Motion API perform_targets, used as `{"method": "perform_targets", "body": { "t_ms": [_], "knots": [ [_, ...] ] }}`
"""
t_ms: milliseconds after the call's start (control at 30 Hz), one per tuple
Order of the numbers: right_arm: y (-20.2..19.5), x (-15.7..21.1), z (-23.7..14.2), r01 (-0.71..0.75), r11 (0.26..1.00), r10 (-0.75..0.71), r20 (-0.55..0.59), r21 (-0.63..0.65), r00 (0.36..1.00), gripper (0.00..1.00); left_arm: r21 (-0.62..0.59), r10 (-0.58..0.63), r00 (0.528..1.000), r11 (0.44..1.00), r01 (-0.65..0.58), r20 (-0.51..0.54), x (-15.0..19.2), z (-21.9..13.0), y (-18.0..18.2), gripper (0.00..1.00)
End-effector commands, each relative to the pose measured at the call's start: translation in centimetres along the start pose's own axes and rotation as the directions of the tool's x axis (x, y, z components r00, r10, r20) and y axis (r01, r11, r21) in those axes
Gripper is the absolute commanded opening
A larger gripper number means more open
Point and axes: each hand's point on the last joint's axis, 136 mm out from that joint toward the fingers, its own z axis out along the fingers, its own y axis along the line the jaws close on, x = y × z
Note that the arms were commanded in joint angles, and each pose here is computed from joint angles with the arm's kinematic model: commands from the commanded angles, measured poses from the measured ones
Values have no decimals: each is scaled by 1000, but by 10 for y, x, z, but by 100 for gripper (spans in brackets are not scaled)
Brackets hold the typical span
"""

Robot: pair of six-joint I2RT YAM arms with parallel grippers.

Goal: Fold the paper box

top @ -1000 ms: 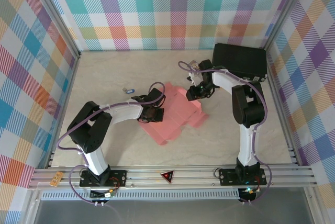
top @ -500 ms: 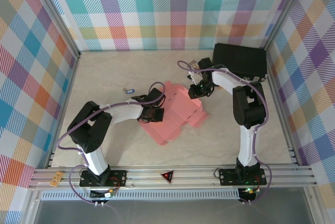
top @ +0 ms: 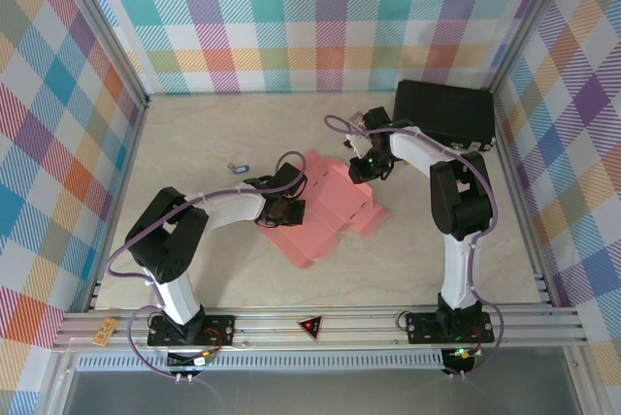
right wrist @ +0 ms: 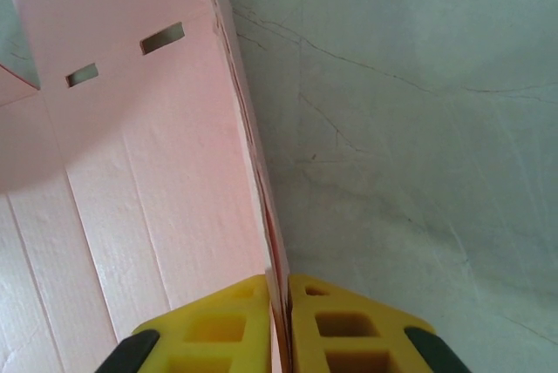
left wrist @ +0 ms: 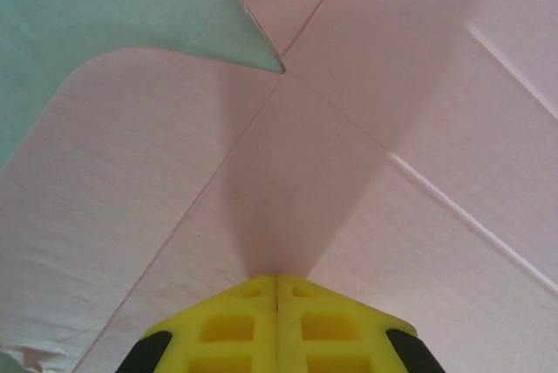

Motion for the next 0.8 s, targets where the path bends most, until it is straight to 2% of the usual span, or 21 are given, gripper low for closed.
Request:
{"method": "perform_targets", "body": {
  "t_ms": [0,167,333,500,600,767],
  "knots": [
    [9,-18,-25,80,995,-84,69,61,994,10,29,-50,997,998,51,-52,12,14,-2,0],
    [20,-28,-32,199,971,-217,134,136,967,9,108,-124,992,986,125,-14,1,18,-17,0],
    [32,-36,-36,361,902,-411,213,236,887,8,231,-167,986,960,161,5,-15,12,-43,0],
    [33,-44,-43,435,834,-528,261,340,808,7,319,-174,983,936,147,58,-31,-16,-59,12],
    [36,-51,-49,479,783,-599,276,397,752,7,305,-183,977,942,142,110,-35,-35,-52,18],
    [34,-67,-58,506,708,-673,253,493,695,7,211,-222,956,961,181,190,-25,-55,-14,32]
  ]
}}
